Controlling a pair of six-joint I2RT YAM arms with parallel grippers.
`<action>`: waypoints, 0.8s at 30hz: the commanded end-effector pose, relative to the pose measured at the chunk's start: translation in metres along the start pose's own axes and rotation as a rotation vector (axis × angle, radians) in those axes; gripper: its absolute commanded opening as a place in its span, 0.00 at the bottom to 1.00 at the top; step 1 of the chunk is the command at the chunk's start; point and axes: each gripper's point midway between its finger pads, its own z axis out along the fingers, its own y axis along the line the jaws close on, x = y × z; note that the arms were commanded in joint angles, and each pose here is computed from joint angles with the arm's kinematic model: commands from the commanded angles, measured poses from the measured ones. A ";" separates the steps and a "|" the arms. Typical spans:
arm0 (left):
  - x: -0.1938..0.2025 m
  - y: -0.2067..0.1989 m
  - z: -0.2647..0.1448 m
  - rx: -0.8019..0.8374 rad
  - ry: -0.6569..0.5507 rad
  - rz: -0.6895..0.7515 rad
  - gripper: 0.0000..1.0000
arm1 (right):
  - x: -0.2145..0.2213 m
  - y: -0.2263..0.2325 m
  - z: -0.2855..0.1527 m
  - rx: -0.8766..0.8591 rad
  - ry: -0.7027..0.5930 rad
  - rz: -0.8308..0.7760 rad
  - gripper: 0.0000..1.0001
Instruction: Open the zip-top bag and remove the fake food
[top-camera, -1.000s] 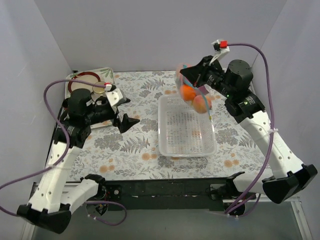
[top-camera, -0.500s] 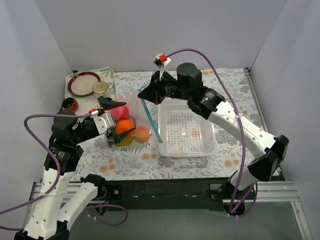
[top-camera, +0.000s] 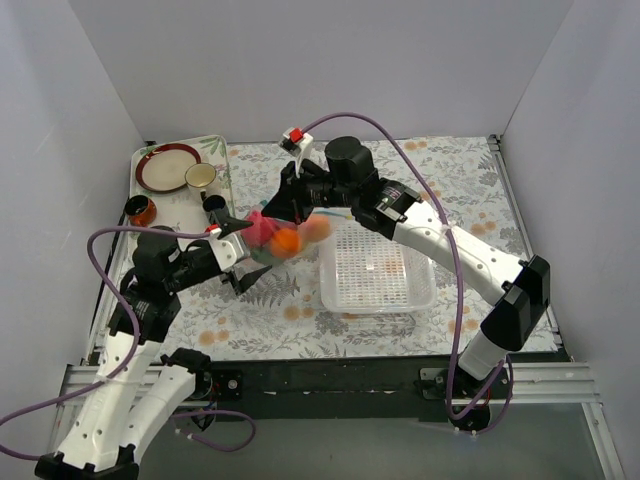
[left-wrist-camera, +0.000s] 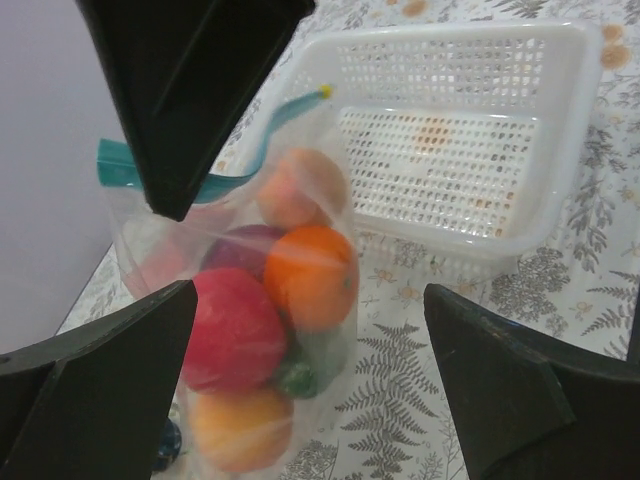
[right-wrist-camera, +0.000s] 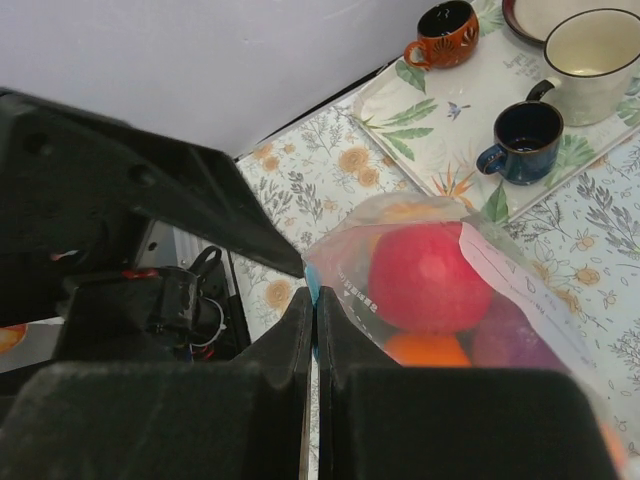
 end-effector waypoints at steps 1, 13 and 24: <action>-0.006 0.041 0.009 -0.177 -0.049 0.022 0.98 | -0.017 0.027 -0.002 -0.073 -0.047 -0.079 0.01; 0.018 0.035 0.021 -0.137 -0.025 0.018 0.98 | 0.003 0.027 0.003 -0.086 -0.004 -0.083 0.01; 0.025 -0.002 0.031 0.126 0.007 -0.006 0.74 | 0.005 0.035 0.014 -0.171 0.040 -0.100 0.01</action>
